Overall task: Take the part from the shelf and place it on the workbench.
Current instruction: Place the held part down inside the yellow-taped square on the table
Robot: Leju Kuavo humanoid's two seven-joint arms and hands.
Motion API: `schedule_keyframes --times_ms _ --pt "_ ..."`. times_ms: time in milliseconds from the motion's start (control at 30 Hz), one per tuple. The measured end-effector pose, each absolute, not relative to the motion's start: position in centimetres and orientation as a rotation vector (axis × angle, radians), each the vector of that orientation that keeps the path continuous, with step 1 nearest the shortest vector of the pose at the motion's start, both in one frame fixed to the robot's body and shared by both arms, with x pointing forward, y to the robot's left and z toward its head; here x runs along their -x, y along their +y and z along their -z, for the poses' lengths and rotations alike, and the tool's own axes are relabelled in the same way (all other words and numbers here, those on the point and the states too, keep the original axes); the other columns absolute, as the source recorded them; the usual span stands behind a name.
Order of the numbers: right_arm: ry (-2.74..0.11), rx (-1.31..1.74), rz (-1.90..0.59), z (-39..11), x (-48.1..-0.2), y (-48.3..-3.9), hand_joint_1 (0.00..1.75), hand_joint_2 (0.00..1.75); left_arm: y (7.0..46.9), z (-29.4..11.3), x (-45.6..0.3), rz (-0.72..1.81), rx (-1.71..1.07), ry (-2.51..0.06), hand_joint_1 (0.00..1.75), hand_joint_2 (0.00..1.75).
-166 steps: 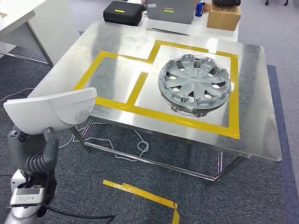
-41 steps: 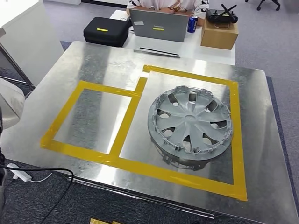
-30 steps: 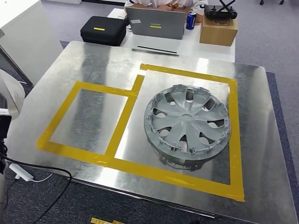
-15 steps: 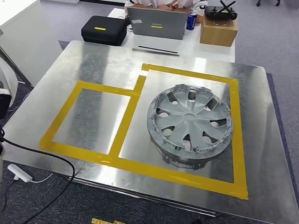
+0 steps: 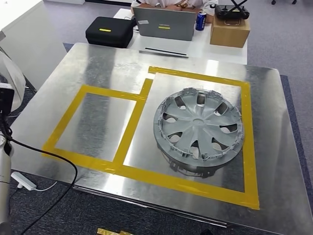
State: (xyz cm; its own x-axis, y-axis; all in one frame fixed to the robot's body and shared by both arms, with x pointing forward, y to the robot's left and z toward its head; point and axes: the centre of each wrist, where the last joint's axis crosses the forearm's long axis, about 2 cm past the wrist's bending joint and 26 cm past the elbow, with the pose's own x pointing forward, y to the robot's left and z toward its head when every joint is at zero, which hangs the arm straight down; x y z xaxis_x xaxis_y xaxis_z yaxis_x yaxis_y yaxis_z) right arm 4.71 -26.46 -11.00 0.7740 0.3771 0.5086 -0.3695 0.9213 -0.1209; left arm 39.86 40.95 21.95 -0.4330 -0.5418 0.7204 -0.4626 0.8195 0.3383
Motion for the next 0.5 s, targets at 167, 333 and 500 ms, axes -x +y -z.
schedule_keyframes --times_ms 167,333,500 --pt "-0.555 0.015 -0.408 11.0 -4.8 -26.5 0.0 0.0 40.1 -21.7 -40.2 0.104 -0.718 -2.096 1.75 1.75" --pt "-0.555 0.012 -0.412 11.0 -4.7 -26.5 0.0 0.0 39.4 -21.4 -40.3 0.098 -0.72 -2.098 1.75 1.75" --pt "-0.558 0.014 -0.42 11.0 -4.9 -26.6 0.0 0.0 38.0 -21.8 -40.8 0.103 -0.749 -2.147 1.75 1.75"
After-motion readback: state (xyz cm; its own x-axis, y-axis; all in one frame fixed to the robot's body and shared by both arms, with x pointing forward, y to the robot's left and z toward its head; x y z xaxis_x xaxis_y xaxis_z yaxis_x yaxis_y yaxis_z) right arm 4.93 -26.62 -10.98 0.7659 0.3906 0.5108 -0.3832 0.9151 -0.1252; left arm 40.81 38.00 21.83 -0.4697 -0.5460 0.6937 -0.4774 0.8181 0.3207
